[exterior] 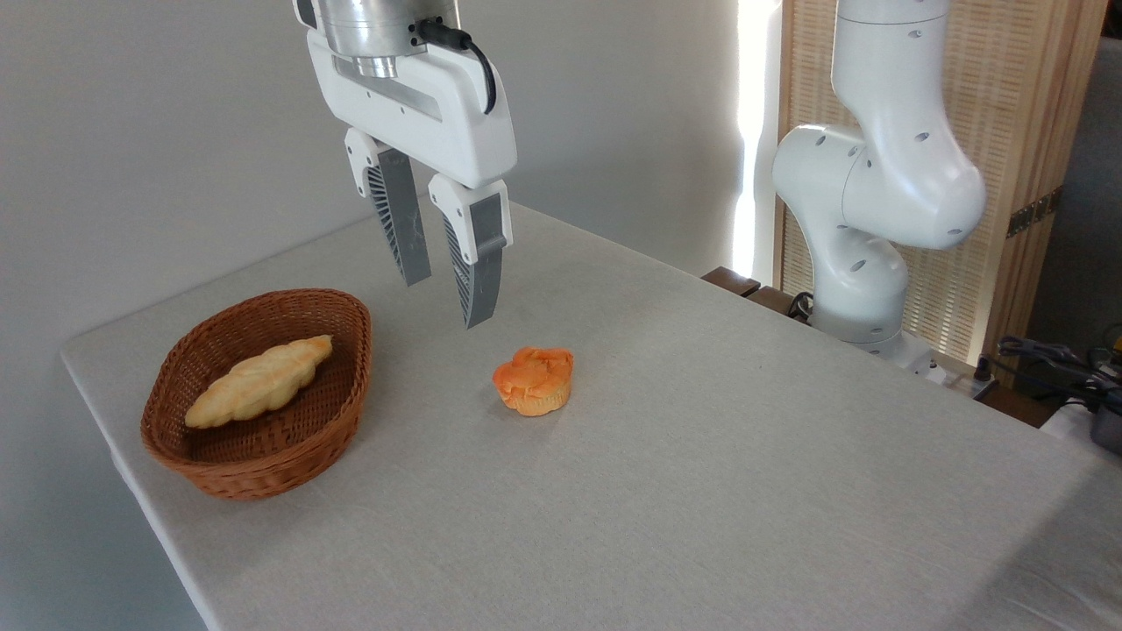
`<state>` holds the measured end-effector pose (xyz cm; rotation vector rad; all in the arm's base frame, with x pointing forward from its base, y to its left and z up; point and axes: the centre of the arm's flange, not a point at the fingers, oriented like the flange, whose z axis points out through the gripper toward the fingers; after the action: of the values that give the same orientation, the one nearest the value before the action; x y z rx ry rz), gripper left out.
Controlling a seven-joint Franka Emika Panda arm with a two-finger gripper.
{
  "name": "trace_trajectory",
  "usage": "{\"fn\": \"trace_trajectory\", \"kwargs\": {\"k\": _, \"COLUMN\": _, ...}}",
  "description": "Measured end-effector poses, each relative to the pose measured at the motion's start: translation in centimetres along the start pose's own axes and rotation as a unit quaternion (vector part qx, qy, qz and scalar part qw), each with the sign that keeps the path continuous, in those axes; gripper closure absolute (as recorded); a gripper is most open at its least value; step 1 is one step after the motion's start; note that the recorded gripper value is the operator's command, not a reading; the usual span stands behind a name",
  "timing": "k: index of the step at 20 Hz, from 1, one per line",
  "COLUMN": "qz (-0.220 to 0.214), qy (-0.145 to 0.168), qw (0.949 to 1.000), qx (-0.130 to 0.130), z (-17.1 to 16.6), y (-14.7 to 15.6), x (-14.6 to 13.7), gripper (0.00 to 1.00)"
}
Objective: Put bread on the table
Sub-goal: 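Move the gripper over the wicker basket toward the pale bread roll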
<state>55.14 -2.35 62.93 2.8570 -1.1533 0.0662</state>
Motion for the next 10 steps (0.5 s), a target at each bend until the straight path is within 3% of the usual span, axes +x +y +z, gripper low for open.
{"fn": "trace_trajectory", "kwargs": {"k": 10, "qz": 0.013, "qy": 0.0, "qw": 0.9999, "qx": -0.001, "z": 0.11, "y": 1.06, "x": 0.92, "gripper": 0.0}}
